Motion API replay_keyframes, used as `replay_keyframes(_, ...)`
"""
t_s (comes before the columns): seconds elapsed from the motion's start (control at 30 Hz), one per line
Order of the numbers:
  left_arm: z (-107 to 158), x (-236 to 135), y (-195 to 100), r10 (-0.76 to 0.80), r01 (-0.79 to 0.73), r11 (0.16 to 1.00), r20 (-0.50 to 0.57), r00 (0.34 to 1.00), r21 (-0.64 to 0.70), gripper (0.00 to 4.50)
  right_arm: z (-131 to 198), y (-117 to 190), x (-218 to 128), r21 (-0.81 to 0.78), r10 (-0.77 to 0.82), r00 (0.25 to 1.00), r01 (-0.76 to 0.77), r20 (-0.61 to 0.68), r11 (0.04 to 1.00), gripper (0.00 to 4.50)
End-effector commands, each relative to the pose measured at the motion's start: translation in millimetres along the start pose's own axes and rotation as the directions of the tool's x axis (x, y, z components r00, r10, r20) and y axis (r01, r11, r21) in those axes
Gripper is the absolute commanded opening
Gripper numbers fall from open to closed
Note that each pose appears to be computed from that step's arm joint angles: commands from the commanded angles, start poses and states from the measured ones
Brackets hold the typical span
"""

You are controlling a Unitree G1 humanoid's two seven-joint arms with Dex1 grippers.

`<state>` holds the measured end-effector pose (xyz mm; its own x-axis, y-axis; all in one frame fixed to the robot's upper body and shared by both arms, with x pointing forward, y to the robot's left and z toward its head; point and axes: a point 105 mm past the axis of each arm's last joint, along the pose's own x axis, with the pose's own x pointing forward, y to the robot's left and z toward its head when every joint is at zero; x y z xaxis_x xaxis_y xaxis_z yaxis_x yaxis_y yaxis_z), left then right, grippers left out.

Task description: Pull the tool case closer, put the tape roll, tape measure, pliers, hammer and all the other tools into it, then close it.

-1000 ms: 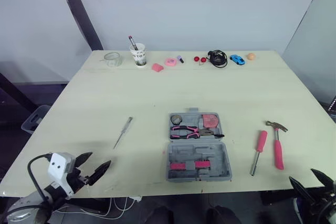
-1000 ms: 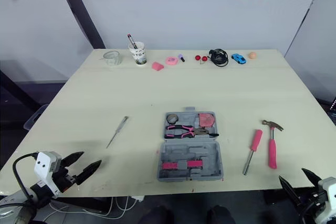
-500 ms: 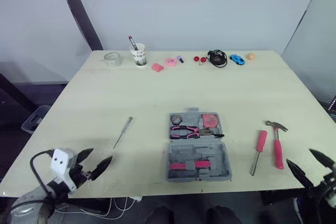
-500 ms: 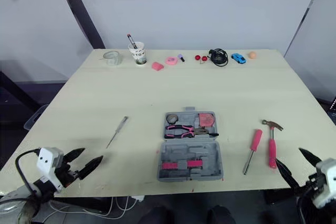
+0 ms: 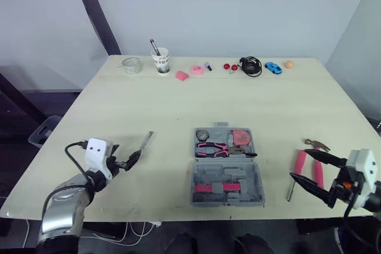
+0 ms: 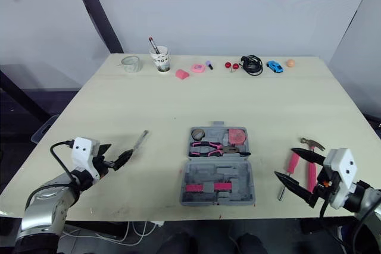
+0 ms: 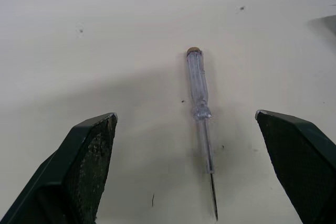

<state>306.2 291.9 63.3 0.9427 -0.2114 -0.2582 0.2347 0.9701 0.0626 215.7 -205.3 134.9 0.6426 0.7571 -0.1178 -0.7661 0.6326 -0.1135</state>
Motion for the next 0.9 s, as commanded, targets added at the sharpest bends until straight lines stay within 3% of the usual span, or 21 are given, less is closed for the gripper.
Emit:
replay_keyframes(0.03,4,13,0,0.029,-0.029,1.000,0.004,1.000,0.009,4.50,3,7,7,-0.046,0.094,0.995,-0.093,0.016,0.995,4.45)
replay_keyframes(0.43,-8,52,-21,0.034,-0.035,0.999,-0.059,0.998,-0.024,4.50,0,6,28,-0.111,0.169,0.985,-0.163,0.042,0.980,4.45)
replay_keyframes(0.53,-9,56,-20,0.052,-0.054,0.998,-0.069,0.996,-0.025,3.79,4,7,31,-0.121,0.176,0.983,-0.169,0.046,0.978,4.50)
replay_keyframes(0.8,-17,52,-26,0.042,-0.044,0.999,-0.078,0.996,-0.025,0.32,12,11,38,-0.132,0.210,0.976,-0.200,0.061,0.971,4.50)
replay_keyframes(0.83,-17,51,-26,0.049,-0.051,0.998,-0.074,0.996,-0.026,0.05,14,12,38,-0.134,0.217,0.974,-0.207,0.065,0.969,4.50)
replay_keyframes(0.9,-15,48,-29,0.065,-0.067,0.997,-0.059,0.996,-0.027,0.05,15,13,41,-0.146,0.233,0.970,-0.222,0.064,0.964,4.50)
